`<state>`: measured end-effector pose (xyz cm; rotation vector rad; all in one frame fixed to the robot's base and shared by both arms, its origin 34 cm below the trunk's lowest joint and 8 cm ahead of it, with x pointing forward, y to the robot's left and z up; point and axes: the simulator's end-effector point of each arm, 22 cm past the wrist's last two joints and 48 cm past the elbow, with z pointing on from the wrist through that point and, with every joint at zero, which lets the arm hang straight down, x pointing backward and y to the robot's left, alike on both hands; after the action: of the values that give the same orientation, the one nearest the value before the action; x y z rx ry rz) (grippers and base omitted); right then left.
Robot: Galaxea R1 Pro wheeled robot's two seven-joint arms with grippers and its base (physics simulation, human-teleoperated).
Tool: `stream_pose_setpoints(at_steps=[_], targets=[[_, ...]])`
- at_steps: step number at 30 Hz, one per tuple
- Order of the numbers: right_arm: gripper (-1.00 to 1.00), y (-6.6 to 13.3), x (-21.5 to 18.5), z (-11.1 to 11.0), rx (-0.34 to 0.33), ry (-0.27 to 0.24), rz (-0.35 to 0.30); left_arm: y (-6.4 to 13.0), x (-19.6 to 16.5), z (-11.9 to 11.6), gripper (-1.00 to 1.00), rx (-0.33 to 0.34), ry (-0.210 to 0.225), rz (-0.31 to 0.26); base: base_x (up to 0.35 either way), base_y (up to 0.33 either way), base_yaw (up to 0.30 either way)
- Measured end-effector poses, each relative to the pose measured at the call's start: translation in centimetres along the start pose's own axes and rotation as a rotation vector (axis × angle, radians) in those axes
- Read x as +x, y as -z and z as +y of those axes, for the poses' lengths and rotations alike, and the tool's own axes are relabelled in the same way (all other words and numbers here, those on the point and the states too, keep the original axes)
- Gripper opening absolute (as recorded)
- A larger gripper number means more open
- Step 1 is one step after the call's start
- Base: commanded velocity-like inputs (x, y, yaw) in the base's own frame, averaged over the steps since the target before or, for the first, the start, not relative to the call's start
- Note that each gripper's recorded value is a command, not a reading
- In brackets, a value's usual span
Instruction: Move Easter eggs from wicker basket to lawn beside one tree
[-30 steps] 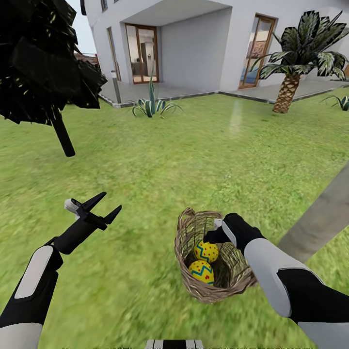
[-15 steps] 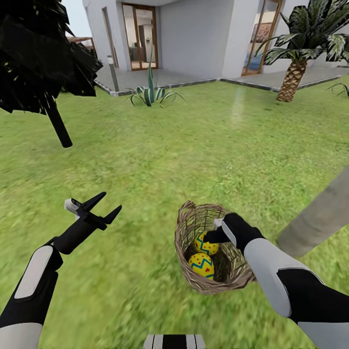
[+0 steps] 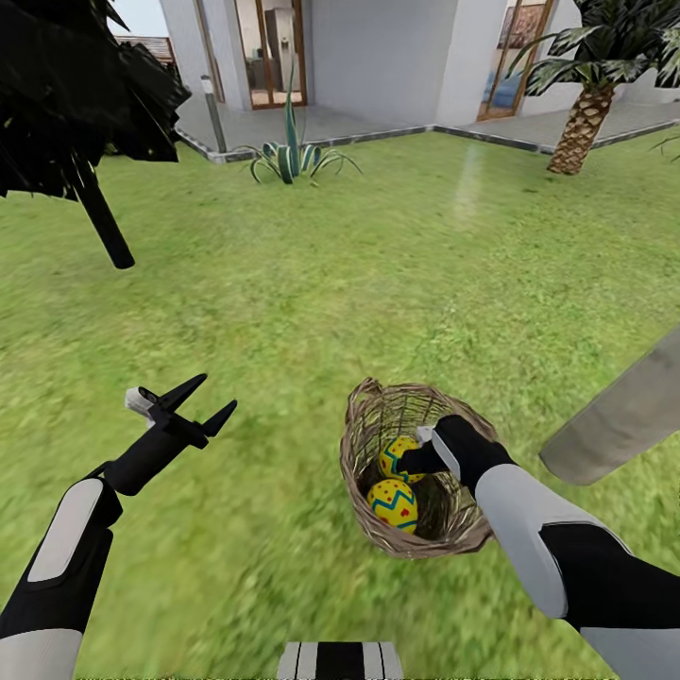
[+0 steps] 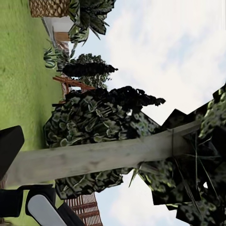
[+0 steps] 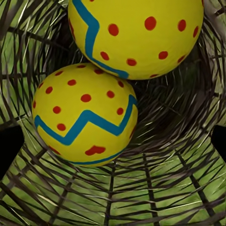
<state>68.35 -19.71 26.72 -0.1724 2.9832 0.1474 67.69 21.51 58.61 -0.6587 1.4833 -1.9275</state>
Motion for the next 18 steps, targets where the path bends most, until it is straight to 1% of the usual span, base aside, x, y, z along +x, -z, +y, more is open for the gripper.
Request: stream_pose_setpoints(at_steps=[5,15,16,18], targets=[[1.00,-1.2,0.1,-0.1,0.011,0.032,-0.008,0.2,-0.1,1.3,1.00,-0.015,0.013,-0.004,0.000,0.000,0.000],[1.00,-3.6,1.4,-0.2,0.009,0.037,0.026,0.7,-0.3,3.8,1.00,-0.045,0.040,-0.011,0.000,0.000,0.000],[1.00,-3.8,1.5,0.1,-0.003,0.037,0.028,0.7,-0.4,4.0,1.00,-0.047,0.043,-0.013,0.000,0.000,0.000],[1.00,-4.2,1.9,1.5,-0.067,0.045,0.038,0.8,-0.4,4.5,1.00,-0.054,0.048,-0.014,0.000,0.000,0.000]])
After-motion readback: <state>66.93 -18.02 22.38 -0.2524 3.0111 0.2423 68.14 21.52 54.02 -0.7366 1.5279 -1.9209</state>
